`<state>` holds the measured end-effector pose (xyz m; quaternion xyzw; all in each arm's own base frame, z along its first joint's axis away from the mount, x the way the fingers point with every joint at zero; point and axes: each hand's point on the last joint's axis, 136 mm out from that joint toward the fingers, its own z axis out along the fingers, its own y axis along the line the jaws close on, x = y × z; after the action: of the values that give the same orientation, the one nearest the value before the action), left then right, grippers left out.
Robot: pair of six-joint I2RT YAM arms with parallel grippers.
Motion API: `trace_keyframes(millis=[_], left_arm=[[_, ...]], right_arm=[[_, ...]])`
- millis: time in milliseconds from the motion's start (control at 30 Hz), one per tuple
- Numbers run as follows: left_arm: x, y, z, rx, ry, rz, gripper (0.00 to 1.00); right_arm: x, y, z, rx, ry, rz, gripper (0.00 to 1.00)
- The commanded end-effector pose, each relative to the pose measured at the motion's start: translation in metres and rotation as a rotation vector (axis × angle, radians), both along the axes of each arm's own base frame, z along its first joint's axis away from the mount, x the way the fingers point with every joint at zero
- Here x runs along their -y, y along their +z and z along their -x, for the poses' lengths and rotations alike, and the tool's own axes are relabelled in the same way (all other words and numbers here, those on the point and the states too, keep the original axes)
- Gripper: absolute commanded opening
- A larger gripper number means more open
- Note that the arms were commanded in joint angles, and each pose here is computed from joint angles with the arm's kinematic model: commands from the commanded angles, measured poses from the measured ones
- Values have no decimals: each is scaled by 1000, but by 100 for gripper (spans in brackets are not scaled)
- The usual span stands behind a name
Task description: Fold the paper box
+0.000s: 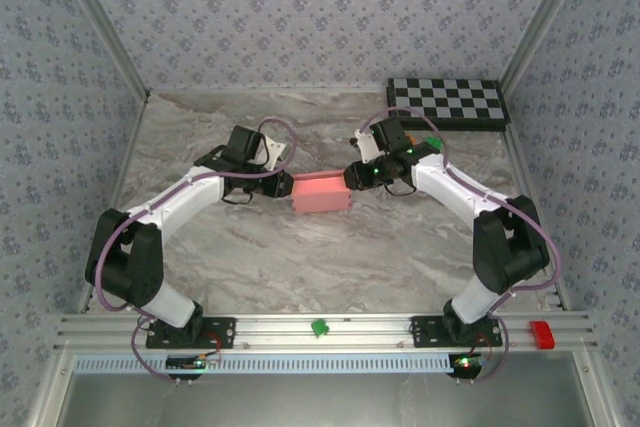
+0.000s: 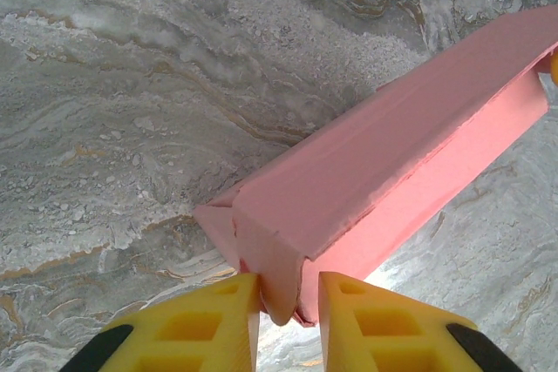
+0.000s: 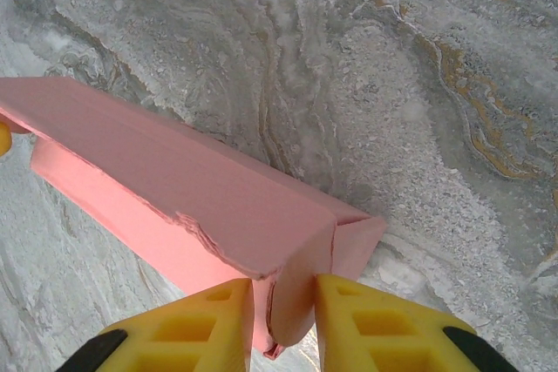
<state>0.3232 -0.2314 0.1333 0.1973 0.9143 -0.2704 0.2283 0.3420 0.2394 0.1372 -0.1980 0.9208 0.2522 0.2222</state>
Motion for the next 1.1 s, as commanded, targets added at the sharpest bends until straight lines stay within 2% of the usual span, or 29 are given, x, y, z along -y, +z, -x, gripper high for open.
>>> trace_keyframes(millis=[0,600,833,1067], left_arm=[[8,12,-3,20,-11,37,24],[11,15,-6,14,-7,54,16],[10,15,-9,14,13,53,21],[7,15,-8,18,21,45,28]], right_arm=[[-3,5,-1,-12,-4,-2,26],[-1,-2,-2,-24,-10,12,26],[1,0,-3,-17,-25,21,28],[6,9,-3,7,-40,22,33]])
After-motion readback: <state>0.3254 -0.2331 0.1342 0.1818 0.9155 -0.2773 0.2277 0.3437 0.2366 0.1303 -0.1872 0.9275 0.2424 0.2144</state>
